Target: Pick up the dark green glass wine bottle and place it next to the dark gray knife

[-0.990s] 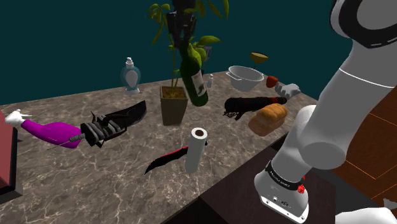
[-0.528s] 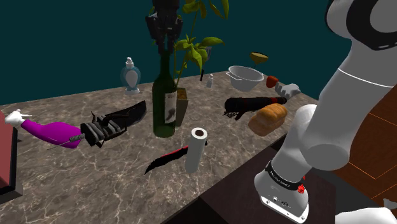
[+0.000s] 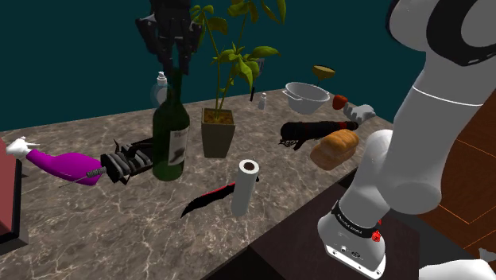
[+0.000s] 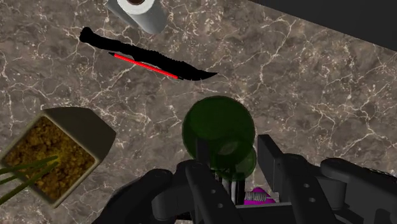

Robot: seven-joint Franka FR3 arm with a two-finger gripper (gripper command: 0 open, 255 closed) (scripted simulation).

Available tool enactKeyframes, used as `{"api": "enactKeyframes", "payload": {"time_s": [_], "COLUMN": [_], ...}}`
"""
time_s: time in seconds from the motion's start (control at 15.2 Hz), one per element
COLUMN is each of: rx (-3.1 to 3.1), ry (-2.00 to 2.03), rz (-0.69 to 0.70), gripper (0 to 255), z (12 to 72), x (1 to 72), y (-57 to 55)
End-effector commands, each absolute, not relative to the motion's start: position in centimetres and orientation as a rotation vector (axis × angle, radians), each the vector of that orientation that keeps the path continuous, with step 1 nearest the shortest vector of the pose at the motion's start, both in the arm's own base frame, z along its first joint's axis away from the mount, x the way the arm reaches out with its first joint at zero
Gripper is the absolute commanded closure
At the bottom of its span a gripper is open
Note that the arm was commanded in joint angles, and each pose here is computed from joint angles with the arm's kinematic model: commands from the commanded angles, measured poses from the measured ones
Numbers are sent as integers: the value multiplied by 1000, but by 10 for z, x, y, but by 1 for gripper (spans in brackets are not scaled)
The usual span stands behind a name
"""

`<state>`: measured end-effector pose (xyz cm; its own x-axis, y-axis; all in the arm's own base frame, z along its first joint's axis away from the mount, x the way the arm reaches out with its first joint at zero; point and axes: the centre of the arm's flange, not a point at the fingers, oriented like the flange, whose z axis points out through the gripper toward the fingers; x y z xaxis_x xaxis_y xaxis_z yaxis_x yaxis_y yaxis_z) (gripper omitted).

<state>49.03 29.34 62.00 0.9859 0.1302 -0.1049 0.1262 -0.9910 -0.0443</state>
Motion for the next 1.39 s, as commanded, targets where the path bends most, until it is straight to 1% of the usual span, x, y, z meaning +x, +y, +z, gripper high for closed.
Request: {"api": "enactKeyframes", "payload": {"time_s": [0.0, 0.66, 1.32], "rx": [-3093, -3093, -3093], "ry": [-197, -197, -197], "rz": [166, 166, 166], "gripper": [255, 255, 255], "z": [621, 621, 568], "x": [485, 458, 458], "y": [318, 447, 447]}}
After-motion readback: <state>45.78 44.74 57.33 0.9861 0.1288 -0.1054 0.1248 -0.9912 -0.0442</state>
